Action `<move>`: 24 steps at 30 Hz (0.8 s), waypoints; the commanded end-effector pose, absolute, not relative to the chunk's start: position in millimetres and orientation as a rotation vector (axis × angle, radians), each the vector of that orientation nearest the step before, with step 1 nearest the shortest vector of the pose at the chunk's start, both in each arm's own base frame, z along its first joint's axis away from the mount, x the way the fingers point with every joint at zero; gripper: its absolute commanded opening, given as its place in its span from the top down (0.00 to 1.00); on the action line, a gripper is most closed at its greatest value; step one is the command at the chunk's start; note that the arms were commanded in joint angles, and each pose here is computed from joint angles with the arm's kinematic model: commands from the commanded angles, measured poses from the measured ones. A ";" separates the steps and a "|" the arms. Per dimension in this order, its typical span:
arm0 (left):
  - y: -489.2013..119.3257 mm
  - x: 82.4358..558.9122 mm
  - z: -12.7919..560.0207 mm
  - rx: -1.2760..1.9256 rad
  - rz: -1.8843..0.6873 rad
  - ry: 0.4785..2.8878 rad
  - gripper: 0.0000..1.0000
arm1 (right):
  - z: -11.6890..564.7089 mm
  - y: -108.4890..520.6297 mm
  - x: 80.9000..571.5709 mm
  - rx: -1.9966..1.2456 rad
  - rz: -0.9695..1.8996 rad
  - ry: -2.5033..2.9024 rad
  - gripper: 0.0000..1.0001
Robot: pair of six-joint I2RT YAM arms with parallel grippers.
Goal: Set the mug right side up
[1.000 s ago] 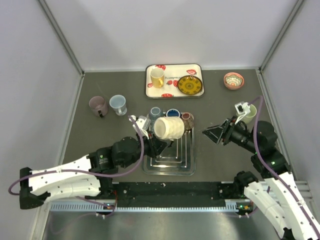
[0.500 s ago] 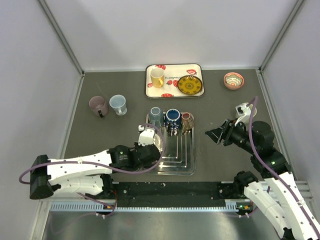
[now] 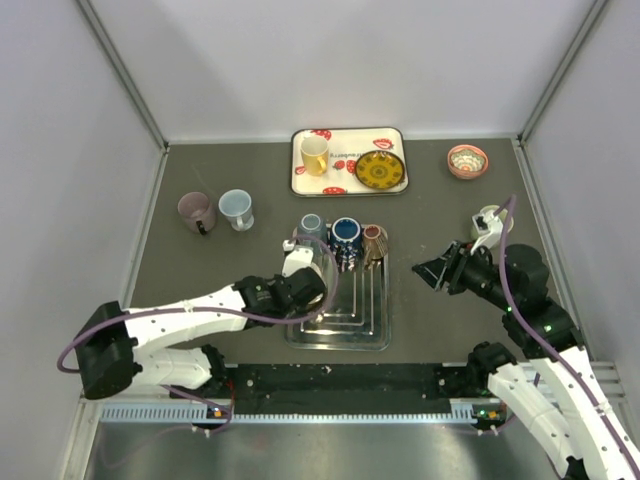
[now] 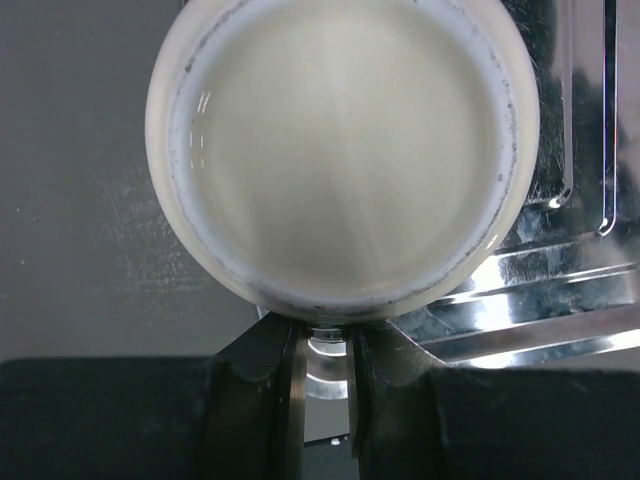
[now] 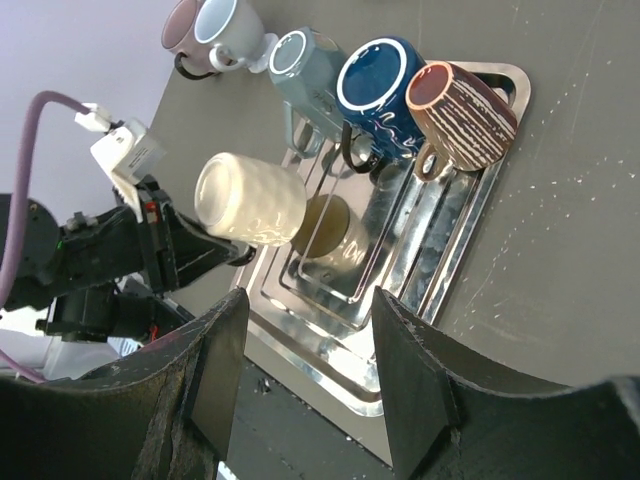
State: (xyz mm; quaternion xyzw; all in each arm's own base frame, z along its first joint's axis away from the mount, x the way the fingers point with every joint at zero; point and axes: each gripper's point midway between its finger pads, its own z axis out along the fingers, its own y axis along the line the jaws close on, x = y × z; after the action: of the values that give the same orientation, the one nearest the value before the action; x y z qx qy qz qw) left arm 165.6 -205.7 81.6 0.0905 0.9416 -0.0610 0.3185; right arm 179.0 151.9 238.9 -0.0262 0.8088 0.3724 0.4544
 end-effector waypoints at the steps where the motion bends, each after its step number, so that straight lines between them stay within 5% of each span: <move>1: -223.7 188.4 87.6 0.212 -0.259 2.426 1.00 | 243.2 152.8 178.6 -0.070 0.921 1.975 0.48; 24: -206.6 209.6 49.5 0.136 -0.077 2.508 1.00 | 234.0 149.4 182.0 -0.057 0.885 2.003 0.47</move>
State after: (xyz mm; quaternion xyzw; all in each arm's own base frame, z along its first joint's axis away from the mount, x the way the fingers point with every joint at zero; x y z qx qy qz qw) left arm 194.4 -214.6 49.6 0.0794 0.9516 -0.0477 0.2930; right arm 179.7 148.3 231.4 -0.0167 0.8166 0.3615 0.4496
